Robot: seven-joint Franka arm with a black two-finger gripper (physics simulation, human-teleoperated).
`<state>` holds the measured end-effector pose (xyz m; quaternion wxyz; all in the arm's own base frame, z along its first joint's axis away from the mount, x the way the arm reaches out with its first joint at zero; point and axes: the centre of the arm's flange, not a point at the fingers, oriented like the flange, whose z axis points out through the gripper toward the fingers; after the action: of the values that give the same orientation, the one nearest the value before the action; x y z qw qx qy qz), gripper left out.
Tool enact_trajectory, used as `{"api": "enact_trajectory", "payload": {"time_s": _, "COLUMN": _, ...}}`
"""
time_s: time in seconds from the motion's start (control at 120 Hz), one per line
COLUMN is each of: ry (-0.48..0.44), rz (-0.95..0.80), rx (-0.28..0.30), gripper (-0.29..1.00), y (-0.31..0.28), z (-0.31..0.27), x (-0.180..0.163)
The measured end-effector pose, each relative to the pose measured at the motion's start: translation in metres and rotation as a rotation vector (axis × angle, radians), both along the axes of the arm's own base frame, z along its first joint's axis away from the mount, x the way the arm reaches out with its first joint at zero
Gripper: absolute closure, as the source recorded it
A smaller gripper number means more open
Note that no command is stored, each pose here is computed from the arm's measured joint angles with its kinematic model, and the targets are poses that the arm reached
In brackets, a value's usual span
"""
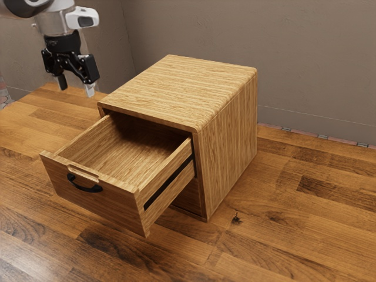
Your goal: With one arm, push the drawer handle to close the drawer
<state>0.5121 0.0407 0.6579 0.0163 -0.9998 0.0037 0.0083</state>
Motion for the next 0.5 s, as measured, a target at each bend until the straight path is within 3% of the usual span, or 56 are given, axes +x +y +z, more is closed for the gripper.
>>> {"api": "enact_trajectory", "payload": {"time_s": 0.208, "ry": -0.033, "rz": -0.035, "rx": 0.014, "gripper": 0.0, "y": -0.004, "z": 0.007, "x": 0.001}}
{"api": "enact_trajectory", "payload": {"time_s": 0.3, "ry": -0.039, "rz": -0.066, "rx": 0.029, "gripper": 0.02, "y": -0.023, "z": 0.024, "x": -0.038}}
{"api": "enact_trajectory", "payload": {"time_s": 0.433, "ry": -0.043, "rz": -0.088, "rx": 0.064, "gripper": 0.36, "y": -0.043, "z": 0.008, "x": -0.126}}
{"api": "enact_trajectory", "payload": {"time_s": 0.5, "ry": -0.039, "rz": -0.084, "rx": 0.077, "gripper": 0.5, "y": -0.044, "z": -0.009, "x": -0.146}}
